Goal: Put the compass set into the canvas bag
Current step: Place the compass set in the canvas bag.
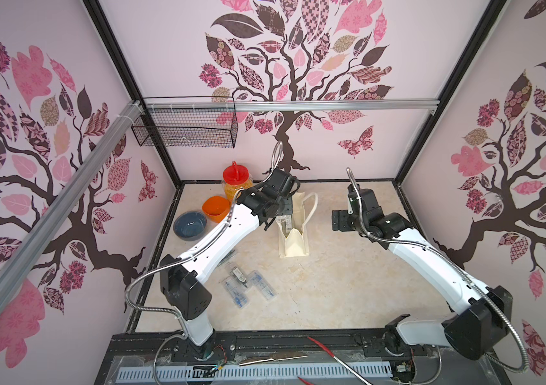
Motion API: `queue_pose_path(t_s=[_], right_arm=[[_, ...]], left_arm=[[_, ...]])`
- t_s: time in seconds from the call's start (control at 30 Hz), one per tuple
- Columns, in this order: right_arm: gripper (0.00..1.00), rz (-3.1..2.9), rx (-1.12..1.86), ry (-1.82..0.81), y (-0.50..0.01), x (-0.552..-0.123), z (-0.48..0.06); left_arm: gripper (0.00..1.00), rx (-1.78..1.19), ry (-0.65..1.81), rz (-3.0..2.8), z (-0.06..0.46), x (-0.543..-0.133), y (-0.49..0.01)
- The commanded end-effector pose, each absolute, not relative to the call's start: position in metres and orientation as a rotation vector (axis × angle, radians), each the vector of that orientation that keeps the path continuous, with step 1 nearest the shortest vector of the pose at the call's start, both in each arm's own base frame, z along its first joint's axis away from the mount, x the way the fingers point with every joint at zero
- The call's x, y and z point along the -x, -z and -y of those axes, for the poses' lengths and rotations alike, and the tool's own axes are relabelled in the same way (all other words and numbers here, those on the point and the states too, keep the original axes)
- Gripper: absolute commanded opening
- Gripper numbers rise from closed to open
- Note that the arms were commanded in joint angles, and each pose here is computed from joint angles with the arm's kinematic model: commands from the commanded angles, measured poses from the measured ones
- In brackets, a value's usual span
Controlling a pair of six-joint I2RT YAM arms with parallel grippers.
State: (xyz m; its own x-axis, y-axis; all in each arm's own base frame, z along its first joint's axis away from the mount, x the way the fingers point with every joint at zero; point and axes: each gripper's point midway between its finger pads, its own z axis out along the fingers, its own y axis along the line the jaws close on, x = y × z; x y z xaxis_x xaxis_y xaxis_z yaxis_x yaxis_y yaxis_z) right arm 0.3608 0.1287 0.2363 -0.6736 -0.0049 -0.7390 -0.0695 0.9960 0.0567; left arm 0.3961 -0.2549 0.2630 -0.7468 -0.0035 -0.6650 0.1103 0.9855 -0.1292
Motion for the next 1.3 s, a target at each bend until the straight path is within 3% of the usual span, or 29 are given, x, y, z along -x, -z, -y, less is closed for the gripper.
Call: queue_pose_path(t_s=[0.0,0.57,1.27], right_arm=[[0.93,-2.247,0.030,-0.102,-0.259,-0.357,-0.122],[0.93,-2.255,0.033,-0.092,-0.253,-0.356,-0.121],[0.94,-2.280,0.047,-0.092,-0.243,-0.352,-0.121]], left_arm=[[0.47,-0.164,0.252,-2.387,0.273,-0.407,-0.268],[0.49,-0.225,0.333,-2.469,0.314,-0.430,-0.227],[0.49,-0.107,0.247,-2.609,0.297,-0.441,-0.167]])
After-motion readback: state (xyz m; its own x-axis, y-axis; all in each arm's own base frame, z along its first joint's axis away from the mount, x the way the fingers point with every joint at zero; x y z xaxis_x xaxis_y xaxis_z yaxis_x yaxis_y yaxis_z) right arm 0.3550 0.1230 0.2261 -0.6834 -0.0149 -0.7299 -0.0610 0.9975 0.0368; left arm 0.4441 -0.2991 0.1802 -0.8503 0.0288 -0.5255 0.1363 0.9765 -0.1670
